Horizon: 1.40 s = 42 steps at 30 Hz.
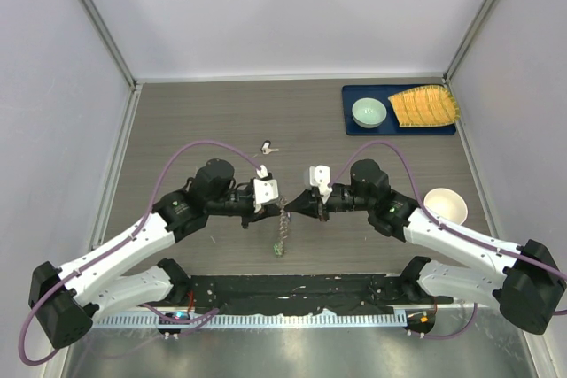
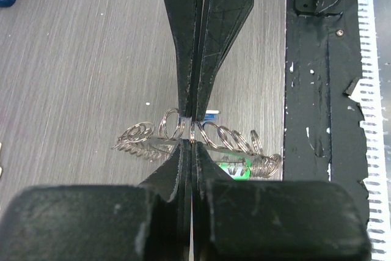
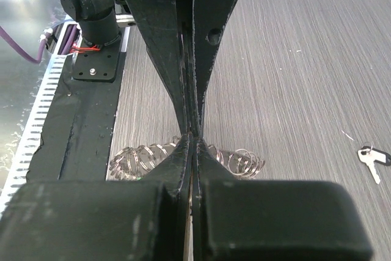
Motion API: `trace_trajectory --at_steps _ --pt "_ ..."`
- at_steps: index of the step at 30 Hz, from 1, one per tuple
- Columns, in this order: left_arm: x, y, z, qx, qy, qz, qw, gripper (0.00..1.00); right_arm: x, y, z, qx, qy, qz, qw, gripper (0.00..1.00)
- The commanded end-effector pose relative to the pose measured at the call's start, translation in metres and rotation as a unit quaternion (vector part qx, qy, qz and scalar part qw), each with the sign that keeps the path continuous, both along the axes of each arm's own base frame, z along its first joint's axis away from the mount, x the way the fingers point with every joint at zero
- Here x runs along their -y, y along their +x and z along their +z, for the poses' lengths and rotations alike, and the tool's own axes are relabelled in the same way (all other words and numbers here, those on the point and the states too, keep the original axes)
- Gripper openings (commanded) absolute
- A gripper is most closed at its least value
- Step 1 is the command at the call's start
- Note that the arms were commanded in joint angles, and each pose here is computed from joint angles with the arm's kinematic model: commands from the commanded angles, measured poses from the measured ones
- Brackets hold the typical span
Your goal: Put the keys on the keyring
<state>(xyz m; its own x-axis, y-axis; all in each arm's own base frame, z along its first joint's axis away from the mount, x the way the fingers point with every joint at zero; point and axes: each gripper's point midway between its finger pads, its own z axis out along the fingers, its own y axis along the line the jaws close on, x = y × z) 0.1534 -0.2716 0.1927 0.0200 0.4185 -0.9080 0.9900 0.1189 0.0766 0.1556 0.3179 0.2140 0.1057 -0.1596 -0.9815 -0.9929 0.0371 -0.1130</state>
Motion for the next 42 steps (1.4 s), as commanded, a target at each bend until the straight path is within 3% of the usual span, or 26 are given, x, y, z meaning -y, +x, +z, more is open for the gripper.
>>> trace_trajectory --at_steps 1,25,30,35,40,42 --pt "0.019 -0.001 0.035 0.027 -0.074 -0.026 0.997 0.0 -0.006 -0.004 0.011 0.02 0.022 0.022 0.999 0.01" --pt "0.016 0.005 0.04 0.026 -0.09 0.002 0.996 0.0 0.006 0.003 -0.009 0.016 -0.026 -0.016 0.999 0.01" --pt "0.009 0.019 0.028 -0.003 -0.08 0.075 0.994 0.01 0.011 0.012 -0.008 0.012 -0.026 -0.052 0.998 0.01" --pt "0.008 0.023 -0.006 -0.071 -0.048 0.136 0.987 0.29 0.031 0.043 -0.015 -0.025 -0.029 -0.184 0.982 0.01" --pt "0.024 0.018 -0.036 -0.115 -0.01 0.192 0.975 0.45 0.065 0.073 -0.03 -0.082 -0.019 -0.343 0.936 0.01" --pt "0.031 0.023 -0.046 -0.136 -0.011 0.219 0.966 0.56 0.078 0.078 -0.032 -0.096 -0.005 -0.385 0.918 0.01"
